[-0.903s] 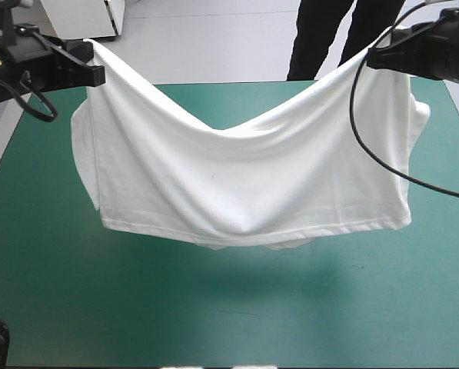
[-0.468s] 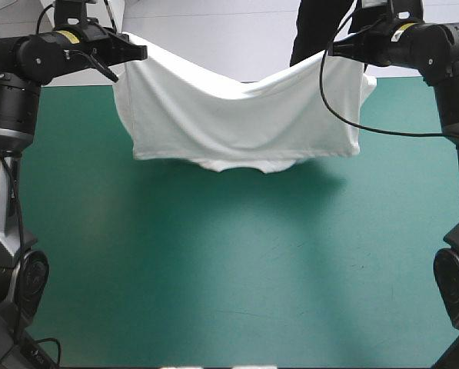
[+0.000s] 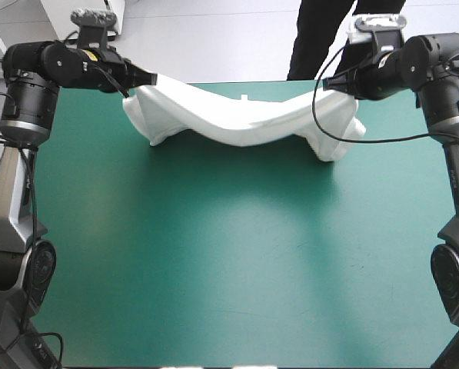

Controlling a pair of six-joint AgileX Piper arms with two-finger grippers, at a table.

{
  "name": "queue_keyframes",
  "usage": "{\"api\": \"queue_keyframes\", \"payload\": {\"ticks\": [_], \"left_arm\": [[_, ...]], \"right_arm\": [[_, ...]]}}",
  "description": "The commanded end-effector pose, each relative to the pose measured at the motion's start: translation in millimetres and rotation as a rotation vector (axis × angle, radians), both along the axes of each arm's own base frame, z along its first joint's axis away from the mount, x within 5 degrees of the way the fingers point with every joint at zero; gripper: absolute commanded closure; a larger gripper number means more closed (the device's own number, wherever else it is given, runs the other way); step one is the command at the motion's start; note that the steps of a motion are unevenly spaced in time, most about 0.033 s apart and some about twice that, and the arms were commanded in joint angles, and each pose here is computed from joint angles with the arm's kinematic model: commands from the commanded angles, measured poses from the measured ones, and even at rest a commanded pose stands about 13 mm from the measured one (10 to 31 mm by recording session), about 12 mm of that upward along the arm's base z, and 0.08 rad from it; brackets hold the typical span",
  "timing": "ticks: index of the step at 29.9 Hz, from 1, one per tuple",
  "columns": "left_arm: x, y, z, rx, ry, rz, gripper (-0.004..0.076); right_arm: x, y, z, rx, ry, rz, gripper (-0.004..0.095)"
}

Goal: Fold the cloth

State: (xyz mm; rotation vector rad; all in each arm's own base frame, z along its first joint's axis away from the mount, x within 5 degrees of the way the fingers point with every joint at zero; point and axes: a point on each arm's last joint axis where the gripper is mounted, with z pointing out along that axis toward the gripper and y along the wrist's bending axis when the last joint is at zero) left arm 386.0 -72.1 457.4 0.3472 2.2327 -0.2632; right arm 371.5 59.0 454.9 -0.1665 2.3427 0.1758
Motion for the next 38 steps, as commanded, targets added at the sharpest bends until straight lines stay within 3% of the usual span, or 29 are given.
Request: {"api": "queue_keyframes", "payload": {"ticks": [1,5,12,23,38], "left_arm": [[-8.2,0.4,-14.5,0.005,0.094,0.015,0.0746],[-14.2,2.3,-64.9,0.03,0.281,0.037,0.0746],[-50.9,6.1,-120.8,0.041,0.424,0.026,0.0746],[-119.1,12.2,-147.4,0.037,0.516,-0.018,0.0746],[-216.9,23.4,-183.9,0.024,0.659,-0.024,0.0746]], "right_arm": [[-11.5,-0.4,-13.2,0.014,0.086,0.006,0.0925],[-13.6,2.5,-57.4,0.024,0.247,0.02,0.0925],[-37.6,2.3,-111.3,0.023,0.433,0.043,0.0925],[-106.8,-7.0,-154.9,0.001,0.594,0.048,0.0925],[-209.1,-20.6,-179.9,-0.008,0.67,0.054,0.0925]]}}
